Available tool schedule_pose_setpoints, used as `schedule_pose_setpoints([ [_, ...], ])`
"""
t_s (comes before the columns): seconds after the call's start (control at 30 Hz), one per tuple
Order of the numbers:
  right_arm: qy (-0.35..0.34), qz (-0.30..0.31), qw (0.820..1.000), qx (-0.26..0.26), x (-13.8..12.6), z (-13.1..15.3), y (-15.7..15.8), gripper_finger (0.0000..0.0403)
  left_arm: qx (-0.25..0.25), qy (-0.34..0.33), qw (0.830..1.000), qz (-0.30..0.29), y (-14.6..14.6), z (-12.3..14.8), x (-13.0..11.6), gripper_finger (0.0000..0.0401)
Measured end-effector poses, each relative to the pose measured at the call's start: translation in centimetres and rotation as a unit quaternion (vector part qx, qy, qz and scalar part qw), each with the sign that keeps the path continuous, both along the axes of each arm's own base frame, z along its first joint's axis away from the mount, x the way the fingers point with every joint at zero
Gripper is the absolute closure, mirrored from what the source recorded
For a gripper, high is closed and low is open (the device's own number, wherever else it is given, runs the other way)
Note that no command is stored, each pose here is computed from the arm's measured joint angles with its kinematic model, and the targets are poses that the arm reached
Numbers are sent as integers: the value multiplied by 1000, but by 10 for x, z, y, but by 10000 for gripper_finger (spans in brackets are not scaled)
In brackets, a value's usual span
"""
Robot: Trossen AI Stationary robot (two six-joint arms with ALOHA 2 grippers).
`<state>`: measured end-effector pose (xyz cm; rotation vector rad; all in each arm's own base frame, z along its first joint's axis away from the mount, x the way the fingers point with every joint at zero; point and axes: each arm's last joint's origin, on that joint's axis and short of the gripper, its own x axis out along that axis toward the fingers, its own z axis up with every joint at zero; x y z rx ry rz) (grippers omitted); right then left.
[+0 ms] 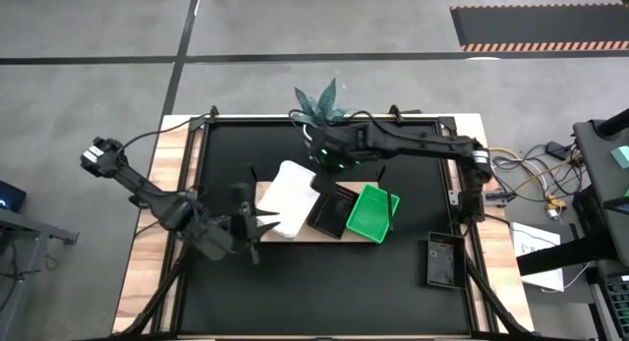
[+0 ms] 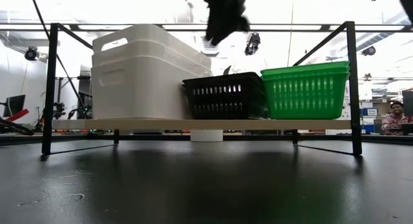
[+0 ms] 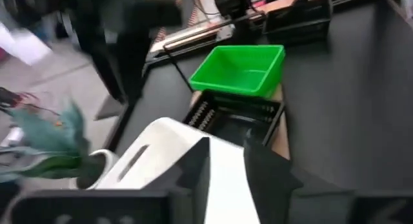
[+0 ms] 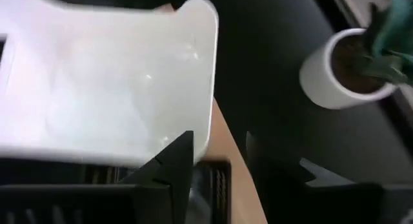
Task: Stack baskets on shelf by color
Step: Stack the white bin on top of the other white bins on the shelf
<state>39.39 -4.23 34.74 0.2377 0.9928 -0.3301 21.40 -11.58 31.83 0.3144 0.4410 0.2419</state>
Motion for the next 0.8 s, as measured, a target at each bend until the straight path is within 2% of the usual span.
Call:
schedule_pose_setpoints([
  [0.17, 28, 37, 997, -56, -35, 22, 41, 294, -40, 17, 999, -6, 15, -3, 30, 389],
  [0.33, 17, 98, 993, -65, -56, 24, 75, 333, -63, 61, 996, -8, 37, -13, 59, 400],
  [0.53, -21, 129, 988, -83, -45, -15, 81, 389, -71, 60, 996, 9, 50, -5, 71, 400],
  [0.7, -26, 122, 989, -82, -30, -57, 58, 394, -76, 28, 997, 1, 44, 12, 63, 400],
  [0.8, -27, 111, 991, -68, -23, -73, 43, 394, -57, 2, 998, 26, 40, 20, 53, 400],
])
